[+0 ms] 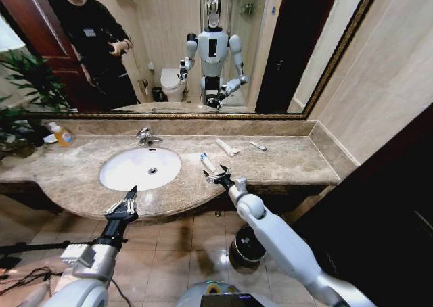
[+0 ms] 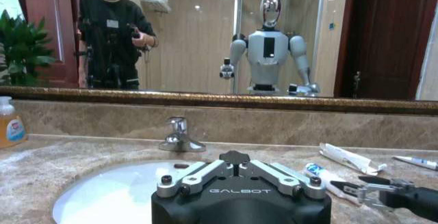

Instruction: Pick up the trash from the sink and place it in the trash bin.

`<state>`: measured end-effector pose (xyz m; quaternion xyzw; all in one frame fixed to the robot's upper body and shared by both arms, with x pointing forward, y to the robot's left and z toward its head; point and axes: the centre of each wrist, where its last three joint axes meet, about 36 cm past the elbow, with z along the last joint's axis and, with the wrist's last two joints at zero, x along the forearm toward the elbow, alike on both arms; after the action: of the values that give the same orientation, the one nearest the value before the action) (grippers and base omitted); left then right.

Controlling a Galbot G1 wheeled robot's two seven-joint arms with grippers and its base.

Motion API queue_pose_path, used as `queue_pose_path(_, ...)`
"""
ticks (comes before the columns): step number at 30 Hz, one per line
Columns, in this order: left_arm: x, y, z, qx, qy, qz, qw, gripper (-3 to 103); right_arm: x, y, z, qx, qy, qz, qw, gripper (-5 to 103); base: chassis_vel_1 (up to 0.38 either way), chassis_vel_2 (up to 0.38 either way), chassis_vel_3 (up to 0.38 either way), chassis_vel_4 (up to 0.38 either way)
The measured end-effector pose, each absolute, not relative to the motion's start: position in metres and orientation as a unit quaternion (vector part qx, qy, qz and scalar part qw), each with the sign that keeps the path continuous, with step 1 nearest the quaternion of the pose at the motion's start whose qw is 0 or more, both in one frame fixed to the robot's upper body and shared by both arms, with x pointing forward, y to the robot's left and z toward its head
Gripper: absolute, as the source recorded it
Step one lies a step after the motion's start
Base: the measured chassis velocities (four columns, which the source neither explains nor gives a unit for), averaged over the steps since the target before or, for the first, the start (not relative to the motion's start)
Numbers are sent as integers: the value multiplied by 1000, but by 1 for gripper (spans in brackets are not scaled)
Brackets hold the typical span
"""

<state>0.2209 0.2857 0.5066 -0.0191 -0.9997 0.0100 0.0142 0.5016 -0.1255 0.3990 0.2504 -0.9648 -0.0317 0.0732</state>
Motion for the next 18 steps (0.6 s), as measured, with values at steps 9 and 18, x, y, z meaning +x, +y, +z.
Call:
queue_pose_path(9,221,286,507,-19,-1000,10,14,0,517,-121,389,242,-966,-18,86,100,0,0,0,0)
queue_pose_path(18,221,286,507,-19,-1000,10,14,0,520,-119,385,235,-968,-12,86,85,0,0,0,0)
